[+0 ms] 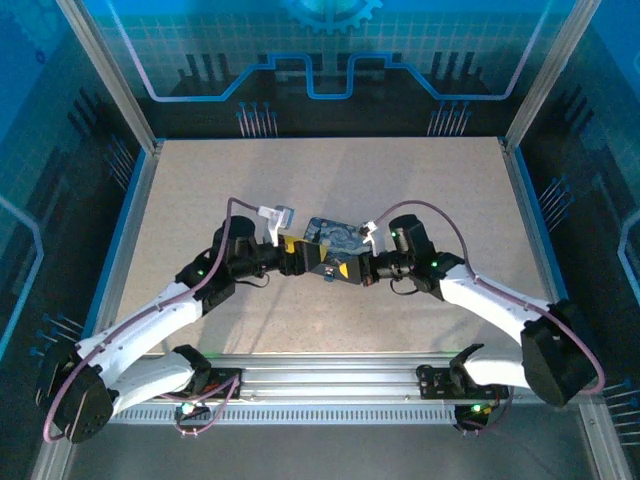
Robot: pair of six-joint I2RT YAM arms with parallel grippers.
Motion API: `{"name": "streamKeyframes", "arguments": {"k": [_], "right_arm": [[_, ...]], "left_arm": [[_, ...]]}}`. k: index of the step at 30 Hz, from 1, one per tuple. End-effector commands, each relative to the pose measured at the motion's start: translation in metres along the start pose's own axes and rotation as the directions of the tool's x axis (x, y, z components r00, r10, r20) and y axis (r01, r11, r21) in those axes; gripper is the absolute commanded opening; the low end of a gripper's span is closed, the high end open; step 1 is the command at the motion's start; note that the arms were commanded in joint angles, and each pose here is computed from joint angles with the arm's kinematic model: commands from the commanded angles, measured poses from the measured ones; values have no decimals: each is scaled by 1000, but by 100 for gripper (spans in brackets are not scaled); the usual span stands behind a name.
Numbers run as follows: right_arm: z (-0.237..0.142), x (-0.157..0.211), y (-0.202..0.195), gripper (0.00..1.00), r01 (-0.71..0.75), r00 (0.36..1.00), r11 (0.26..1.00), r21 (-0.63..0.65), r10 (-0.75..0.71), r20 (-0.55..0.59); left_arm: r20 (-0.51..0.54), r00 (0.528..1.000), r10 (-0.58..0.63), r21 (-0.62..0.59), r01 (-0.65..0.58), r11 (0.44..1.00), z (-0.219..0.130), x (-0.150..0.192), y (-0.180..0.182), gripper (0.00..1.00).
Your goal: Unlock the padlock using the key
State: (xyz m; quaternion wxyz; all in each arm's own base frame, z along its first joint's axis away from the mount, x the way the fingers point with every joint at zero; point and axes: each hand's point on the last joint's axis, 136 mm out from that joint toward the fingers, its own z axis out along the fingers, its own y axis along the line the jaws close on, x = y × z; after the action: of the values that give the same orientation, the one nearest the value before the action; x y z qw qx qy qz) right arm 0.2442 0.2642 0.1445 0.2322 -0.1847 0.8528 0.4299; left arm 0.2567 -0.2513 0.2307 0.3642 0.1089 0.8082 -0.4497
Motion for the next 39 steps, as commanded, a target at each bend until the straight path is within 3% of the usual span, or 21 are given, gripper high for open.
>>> {"name": "streamKeyframes", "arguments": {"k": [1,14,29,39], "right_arm": [[1,-15,-15,3,-53,999,997,51,52,15],[16,-36,-63,3,-153,988,982,108,150,38],[20,6,-92,3,-240,968,950,198,250,-27],[20,16,-95,3,-251,963,944,214,265,-42]], "left_arm": [[-57,998,12,-130,-19,991,-2,25,34,79],[-173,984,-48,-185,15,983,27,67,69,77],[-272,960,-65,-214,6,977,62,90,93,74],[-253,967,-29,-233,-31,972,84,76,104,76]]}}
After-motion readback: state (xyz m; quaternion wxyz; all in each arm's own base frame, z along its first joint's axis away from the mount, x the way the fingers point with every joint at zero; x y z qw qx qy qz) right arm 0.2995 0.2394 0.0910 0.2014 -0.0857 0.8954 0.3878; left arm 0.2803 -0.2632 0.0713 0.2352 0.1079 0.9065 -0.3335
